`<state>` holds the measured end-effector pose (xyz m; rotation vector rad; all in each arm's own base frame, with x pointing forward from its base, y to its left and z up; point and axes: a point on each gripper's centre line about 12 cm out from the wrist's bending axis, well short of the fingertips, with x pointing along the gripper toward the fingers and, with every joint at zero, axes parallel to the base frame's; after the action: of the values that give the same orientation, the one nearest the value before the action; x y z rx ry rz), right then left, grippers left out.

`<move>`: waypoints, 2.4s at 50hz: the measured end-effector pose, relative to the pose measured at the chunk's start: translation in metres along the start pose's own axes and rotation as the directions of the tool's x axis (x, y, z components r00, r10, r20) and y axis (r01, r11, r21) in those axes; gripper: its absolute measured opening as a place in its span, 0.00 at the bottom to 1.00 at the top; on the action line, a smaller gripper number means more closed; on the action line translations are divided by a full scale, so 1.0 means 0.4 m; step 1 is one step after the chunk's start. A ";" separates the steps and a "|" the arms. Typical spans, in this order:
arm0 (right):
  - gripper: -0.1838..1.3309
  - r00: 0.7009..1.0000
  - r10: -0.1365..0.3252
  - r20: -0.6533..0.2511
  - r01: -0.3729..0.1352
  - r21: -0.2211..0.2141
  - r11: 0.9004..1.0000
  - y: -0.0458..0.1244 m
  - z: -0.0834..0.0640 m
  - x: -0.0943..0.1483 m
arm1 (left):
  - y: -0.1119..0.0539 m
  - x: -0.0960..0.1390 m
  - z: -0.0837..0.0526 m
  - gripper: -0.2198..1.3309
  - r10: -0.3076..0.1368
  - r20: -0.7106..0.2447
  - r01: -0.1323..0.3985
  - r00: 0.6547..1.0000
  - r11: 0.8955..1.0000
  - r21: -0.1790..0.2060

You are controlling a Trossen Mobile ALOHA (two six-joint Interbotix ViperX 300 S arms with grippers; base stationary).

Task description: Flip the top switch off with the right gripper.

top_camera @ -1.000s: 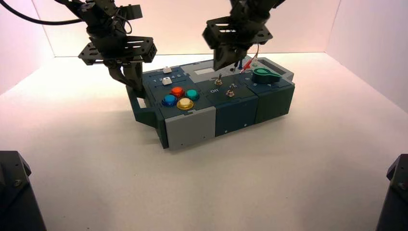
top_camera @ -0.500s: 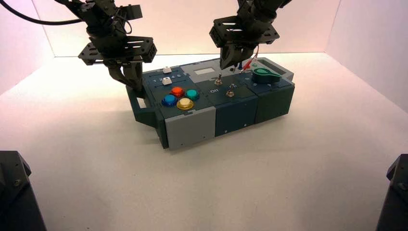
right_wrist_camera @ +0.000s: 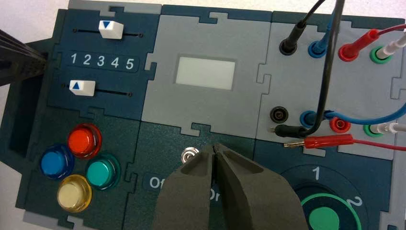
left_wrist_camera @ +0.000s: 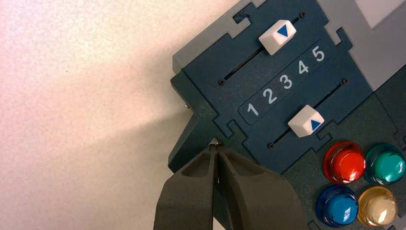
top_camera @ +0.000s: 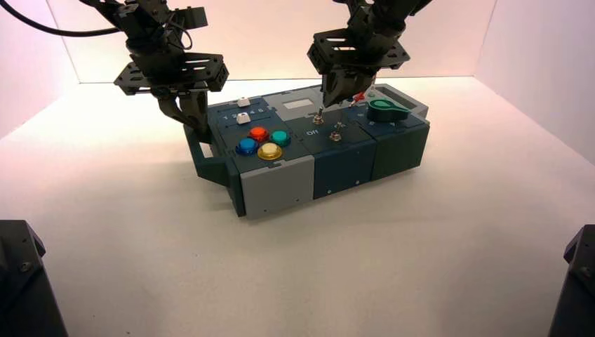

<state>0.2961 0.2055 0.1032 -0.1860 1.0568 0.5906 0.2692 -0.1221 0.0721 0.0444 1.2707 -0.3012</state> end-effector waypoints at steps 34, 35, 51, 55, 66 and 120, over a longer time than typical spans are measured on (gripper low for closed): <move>0.02 0.999 0.028 -0.035 -0.029 -0.028 0.999 0.035 0.006 0.027 | 0.001 0.000 -0.002 0.04 0.001 -0.003 -0.001 1.000 1.000 -0.003; 0.02 0.999 0.028 -0.035 -0.029 -0.028 0.999 0.035 0.006 0.027 | 0.001 0.000 -0.002 0.04 0.001 -0.003 -0.001 1.000 1.000 -0.003; 0.02 0.999 0.032 -0.031 -0.033 -0.032 0.999 0.039 0.014 0.027 | 0.001 0.001 -0.001 0.04 0.001 -0.003 -0.001 1.000 1.000 -0.002; 0.02 0.999 0.031 -0.030 -0.032 -0.032 0.999 0.039 0.014 0.027 | 0.001 0.001 -0.001 0.04 0.001 -0.003 -0.001 1.000 1.000 -0.002; 0.02 0.999 0.028 -0.026 -0.029 -0.030 0.999 0.034 0.014 0.019 | 0.002 -0.001 -0.005 0.04 0.001 -0.003 -0.001 1.000 1.000 -0.002; 0.03 0.995 -0.029 0.091 0.025 0.038 0.999 -0.050 0.041 -0.097 | 0.000 -0.176 0.100 0.04 -0.016 0.306 0.002 0.952 0.999 0.045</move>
<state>0.3057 0.1816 0.1418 -0.1398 0.9740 0.5501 0.2882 -0.1163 0.1505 0.0281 0.9557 -0.3305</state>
